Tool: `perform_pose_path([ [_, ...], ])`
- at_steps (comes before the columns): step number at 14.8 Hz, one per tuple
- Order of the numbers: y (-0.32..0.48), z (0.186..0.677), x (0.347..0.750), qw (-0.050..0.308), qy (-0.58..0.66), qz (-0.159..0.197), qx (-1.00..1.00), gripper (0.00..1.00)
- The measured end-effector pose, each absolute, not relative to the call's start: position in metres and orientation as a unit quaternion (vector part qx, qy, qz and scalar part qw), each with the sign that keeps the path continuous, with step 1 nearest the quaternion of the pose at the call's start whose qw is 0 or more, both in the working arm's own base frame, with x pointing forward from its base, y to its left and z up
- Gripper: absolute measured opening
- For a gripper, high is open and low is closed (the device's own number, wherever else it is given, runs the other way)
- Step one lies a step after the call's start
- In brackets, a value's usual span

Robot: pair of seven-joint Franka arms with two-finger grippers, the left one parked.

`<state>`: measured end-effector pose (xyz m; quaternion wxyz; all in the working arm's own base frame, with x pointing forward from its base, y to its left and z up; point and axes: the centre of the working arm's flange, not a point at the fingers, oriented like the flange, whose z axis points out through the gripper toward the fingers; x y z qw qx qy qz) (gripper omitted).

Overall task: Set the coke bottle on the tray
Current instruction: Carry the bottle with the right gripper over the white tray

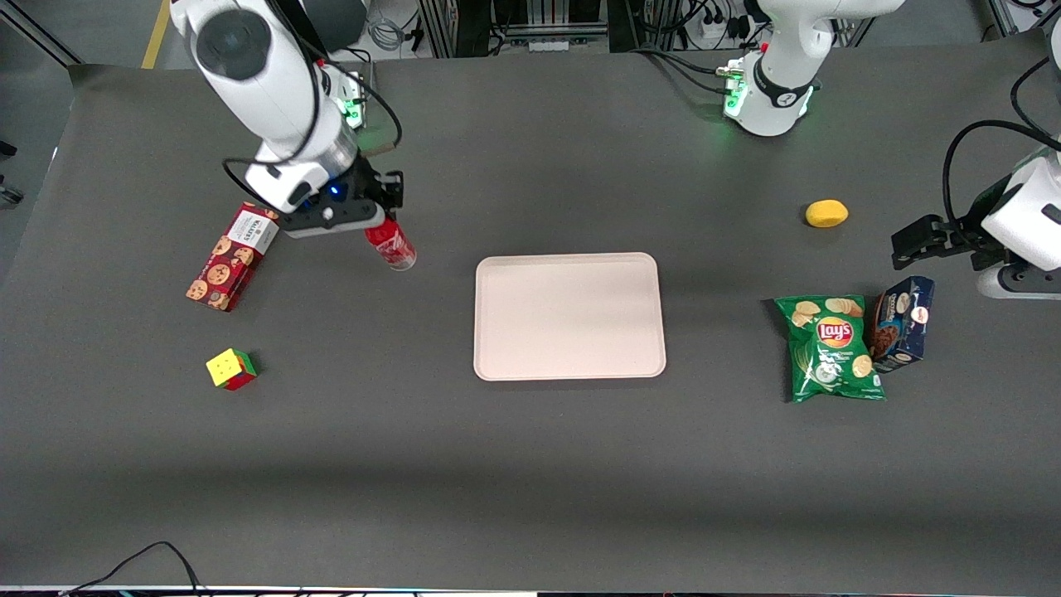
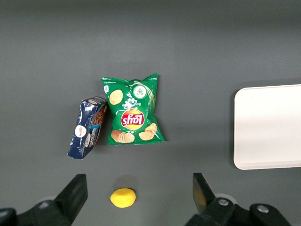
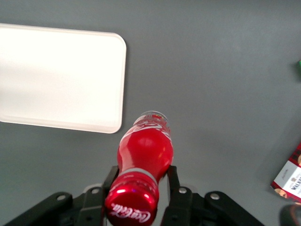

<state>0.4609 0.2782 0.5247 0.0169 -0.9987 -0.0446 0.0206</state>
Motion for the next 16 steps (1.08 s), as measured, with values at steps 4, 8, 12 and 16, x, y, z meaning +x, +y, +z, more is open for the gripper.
perform_pose_path([
  [4, 0.282, 0.566, 0.466, 0.025, -0.048, 0.009, -0.999, 0.45],
  [8, 0.331, 0.562, 0.471, 0.033, -0.023, 0.013, -0.999, 0.45],
  [12, 0.392, 0.529, 0.48, 0.046, -0.024, 0.014, -0.999, 0.45],
  [16, 0.419, 0.441, 0.51, 0.023, -0.044, 0.0, -0.999, 0.45],
])
